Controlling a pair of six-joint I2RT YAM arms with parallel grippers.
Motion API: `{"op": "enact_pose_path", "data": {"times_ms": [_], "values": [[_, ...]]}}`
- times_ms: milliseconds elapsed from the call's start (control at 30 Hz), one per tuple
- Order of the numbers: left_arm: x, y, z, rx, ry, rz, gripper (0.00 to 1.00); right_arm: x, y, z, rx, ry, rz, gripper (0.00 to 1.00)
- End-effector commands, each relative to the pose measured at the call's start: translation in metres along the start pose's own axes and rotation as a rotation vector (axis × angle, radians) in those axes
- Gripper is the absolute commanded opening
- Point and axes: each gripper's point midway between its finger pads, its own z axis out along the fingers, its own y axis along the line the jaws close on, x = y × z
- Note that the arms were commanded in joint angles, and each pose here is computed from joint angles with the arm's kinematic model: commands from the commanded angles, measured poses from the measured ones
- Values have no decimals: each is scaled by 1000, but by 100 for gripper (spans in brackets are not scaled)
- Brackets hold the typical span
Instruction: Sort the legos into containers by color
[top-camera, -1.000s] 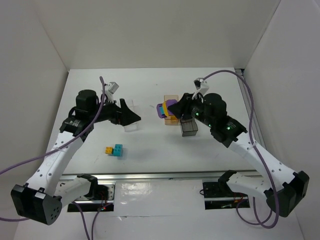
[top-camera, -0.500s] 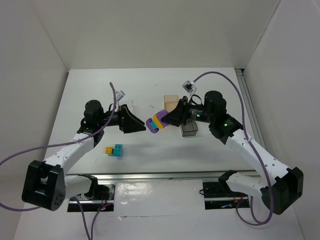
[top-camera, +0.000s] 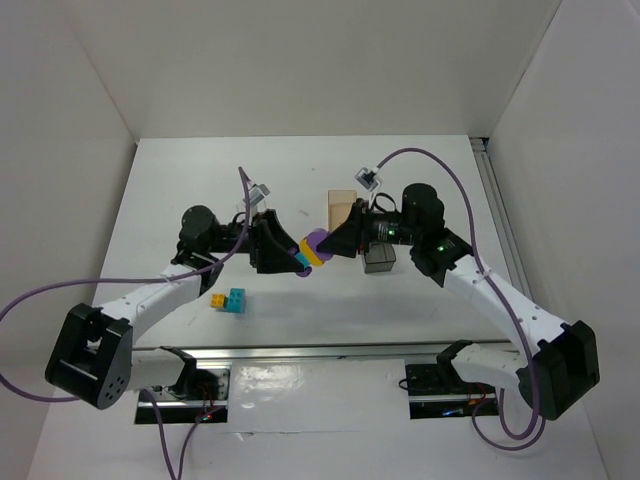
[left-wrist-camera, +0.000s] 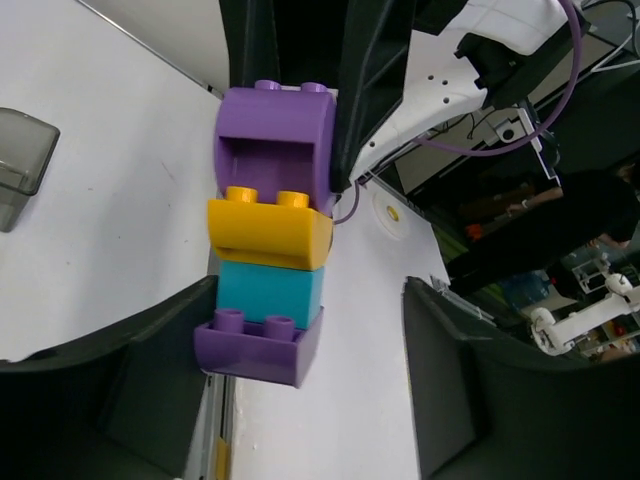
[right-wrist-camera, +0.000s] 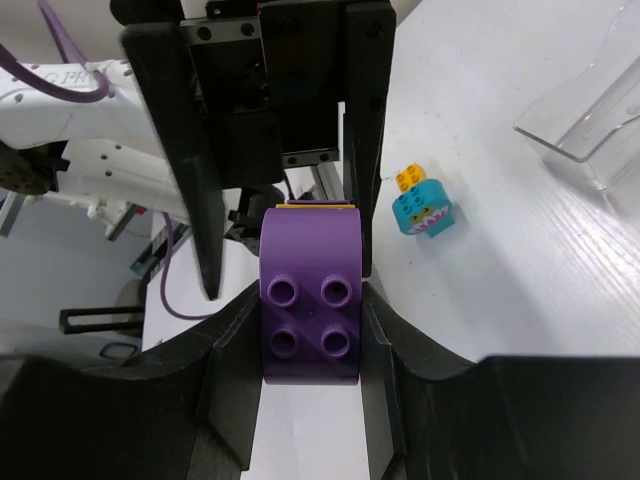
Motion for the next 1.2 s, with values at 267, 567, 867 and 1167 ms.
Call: {"op": "enact_pose_path", "data": {"times_ms": [267, 567, 867, 1167], "values": [[-13, -9, 16, 75, 13, 96, 27, 2, -8, 2, 2, 3, -20, 21], [-18, 38, -2, -123, 11, -42, 0, -15, -57, -25, 325, -102, -18, 15], [-26, 88, -28, -389, -26, -182, 0, -24, -170, -104, 990, -268, 115, 15], [-29, 132, -56, -772, -53, -330, 0, 8, -240, -113, 1265, -128, 137, 18]]}}
